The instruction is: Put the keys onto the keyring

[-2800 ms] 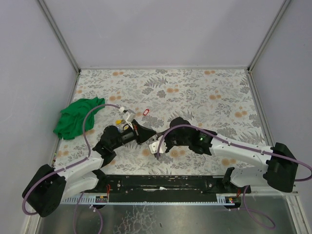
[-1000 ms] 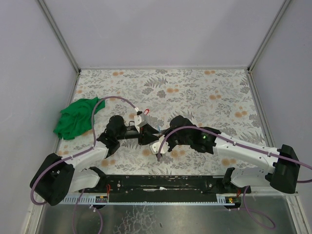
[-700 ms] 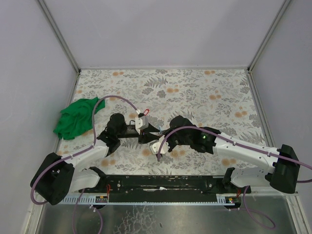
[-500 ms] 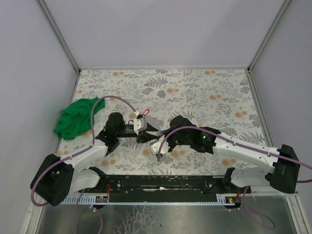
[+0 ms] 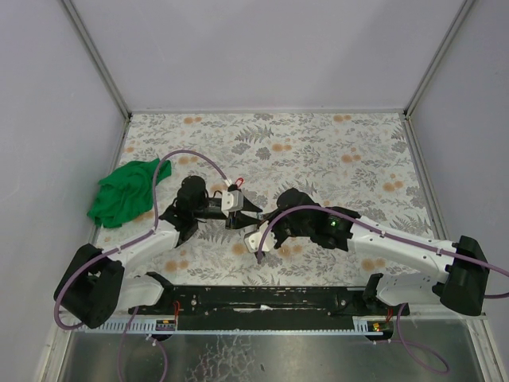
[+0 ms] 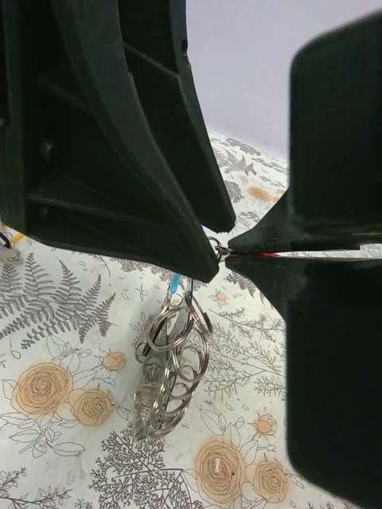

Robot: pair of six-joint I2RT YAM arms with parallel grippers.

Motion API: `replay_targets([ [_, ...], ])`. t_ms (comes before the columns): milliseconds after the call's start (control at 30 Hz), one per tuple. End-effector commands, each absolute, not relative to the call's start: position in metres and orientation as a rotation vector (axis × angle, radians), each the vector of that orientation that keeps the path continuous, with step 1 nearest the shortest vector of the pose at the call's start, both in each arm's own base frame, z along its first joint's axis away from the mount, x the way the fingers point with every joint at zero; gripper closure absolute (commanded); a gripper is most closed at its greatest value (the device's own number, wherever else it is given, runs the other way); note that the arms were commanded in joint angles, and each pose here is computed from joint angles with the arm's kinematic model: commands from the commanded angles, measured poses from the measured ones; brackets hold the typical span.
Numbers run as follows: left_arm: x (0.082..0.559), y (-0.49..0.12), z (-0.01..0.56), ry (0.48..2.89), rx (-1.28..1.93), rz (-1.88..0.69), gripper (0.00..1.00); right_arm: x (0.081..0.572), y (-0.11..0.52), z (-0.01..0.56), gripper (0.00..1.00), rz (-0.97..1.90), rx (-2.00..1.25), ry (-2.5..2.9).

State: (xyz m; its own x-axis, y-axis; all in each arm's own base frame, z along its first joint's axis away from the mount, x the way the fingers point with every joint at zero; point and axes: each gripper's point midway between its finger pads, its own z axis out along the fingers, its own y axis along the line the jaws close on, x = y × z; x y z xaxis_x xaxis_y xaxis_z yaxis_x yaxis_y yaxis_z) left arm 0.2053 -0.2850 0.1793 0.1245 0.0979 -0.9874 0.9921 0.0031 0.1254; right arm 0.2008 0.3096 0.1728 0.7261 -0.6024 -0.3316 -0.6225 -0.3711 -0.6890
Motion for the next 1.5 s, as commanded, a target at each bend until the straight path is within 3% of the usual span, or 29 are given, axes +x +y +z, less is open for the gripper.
replay_targets([
  [0, 0.206, -0.286, 0.183, 1.152, 1.372, -1.059, 0.67, 0.202, 0.324, 0.206, 1.0, 0.04, -2.007, 0.859],
  [700, 0.198, -0.286, 0.174, 1.198, 1.455, -1.132, 0.79, 0.212, 0.314, 0.222, 1.0, -0.061, -1.963, 0.846],
  [967, 0.198, -0.286, 0.175, 1.217, 1.467, -1.152, 1.0, 0.212, 0.312, 0.22, 1.0, -0.07, -1.967, 0.854],
  [1467, 0.236, -0.283, 0.186, 1.387, 1.115, -1.064, 1.0, 0.214, 0.294, 0.177, 1.0, -0.083, -1.873, 0.984],
])
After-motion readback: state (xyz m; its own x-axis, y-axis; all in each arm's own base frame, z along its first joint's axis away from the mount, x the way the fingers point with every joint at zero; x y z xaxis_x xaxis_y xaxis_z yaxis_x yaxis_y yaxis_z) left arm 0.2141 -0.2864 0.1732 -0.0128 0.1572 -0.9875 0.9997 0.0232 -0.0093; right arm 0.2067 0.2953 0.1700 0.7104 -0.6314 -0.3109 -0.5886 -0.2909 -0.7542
